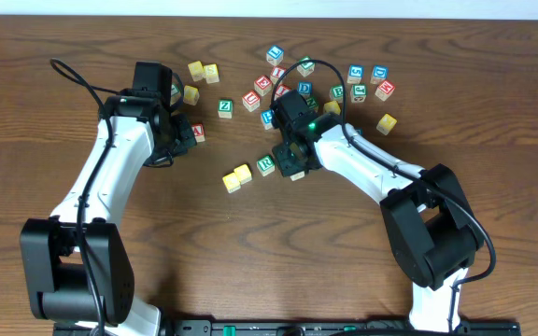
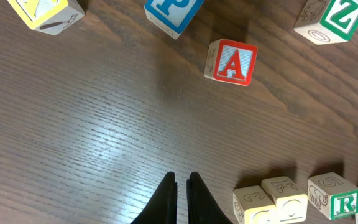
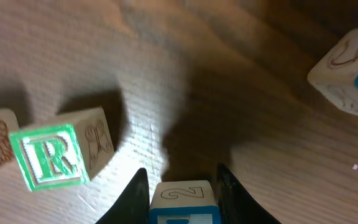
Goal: Spell out CORL
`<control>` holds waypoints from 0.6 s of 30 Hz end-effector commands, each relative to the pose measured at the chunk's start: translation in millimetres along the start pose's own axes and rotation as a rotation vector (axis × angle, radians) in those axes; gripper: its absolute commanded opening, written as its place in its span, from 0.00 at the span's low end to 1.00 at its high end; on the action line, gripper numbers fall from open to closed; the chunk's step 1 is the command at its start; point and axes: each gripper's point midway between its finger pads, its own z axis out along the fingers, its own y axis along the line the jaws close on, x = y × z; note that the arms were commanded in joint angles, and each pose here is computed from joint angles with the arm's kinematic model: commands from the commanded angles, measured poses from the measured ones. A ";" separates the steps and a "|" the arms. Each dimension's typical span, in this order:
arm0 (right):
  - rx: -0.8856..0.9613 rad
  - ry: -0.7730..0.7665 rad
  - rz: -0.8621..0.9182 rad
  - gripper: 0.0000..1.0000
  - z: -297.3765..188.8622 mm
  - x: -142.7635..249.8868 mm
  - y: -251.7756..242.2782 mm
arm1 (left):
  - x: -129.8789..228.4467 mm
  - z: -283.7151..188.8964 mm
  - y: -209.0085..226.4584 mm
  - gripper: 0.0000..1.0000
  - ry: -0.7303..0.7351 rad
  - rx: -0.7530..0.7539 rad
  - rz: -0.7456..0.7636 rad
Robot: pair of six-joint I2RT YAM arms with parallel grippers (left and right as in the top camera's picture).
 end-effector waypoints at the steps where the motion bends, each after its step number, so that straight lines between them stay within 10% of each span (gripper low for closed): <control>1: -0.003 -0.041 0.053 0.14 -11.7 -11.2 2.5 | 0.5 2.1 3.4 0.08 0.000 -0.015 -0.006; 18: 0.145 -0.146 0.278 0.13 -15.6 -29.1 -26.2 | -1.9 2.1 2.2 0.08 -0.009 -0.010 -0.006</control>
